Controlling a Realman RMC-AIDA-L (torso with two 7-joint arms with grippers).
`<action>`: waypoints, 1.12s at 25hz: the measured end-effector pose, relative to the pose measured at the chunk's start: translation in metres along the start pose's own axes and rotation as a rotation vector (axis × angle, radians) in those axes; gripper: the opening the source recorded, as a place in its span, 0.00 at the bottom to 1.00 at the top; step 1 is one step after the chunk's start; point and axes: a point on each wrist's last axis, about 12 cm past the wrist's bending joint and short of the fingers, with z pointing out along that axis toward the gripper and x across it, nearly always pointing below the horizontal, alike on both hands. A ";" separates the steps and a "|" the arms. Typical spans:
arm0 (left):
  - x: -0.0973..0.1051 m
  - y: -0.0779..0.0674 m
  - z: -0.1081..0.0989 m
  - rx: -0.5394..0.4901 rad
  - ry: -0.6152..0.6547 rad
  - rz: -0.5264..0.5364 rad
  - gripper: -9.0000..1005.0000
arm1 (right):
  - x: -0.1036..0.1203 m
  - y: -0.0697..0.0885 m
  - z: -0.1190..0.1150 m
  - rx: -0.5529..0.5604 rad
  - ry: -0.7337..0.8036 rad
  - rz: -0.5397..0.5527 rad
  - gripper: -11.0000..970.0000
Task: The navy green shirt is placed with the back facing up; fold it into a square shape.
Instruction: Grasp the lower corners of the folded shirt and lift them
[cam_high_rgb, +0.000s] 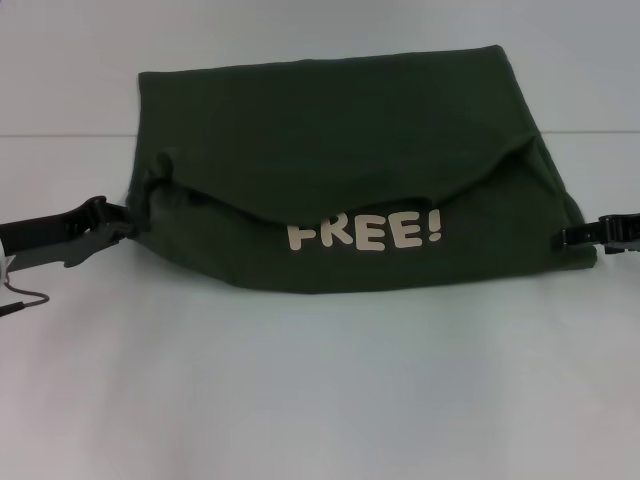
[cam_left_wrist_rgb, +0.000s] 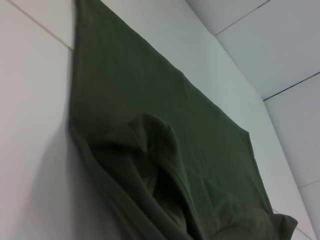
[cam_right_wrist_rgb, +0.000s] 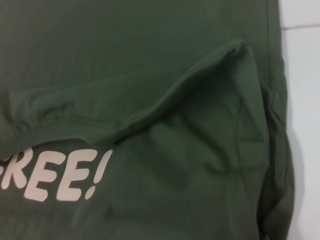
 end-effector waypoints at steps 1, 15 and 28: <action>0.000 0.000 0.000 0.000 -0.001 -0.001 0.01 | 0.000 0.001 0.002 0.003 -0.004 -0.002 0.98; 0.001 0.001 -0.001 0.002 -0.004 -0.006 0.01 | -0.001 0.010 0.011 0.010 -0.001 -0.007 0.82; 0.000 0.001 -0.001 -0.006 -0.001 0.000 0.01 | -0.003 0.009 0.010 0.014 0.000 -0.012 0.28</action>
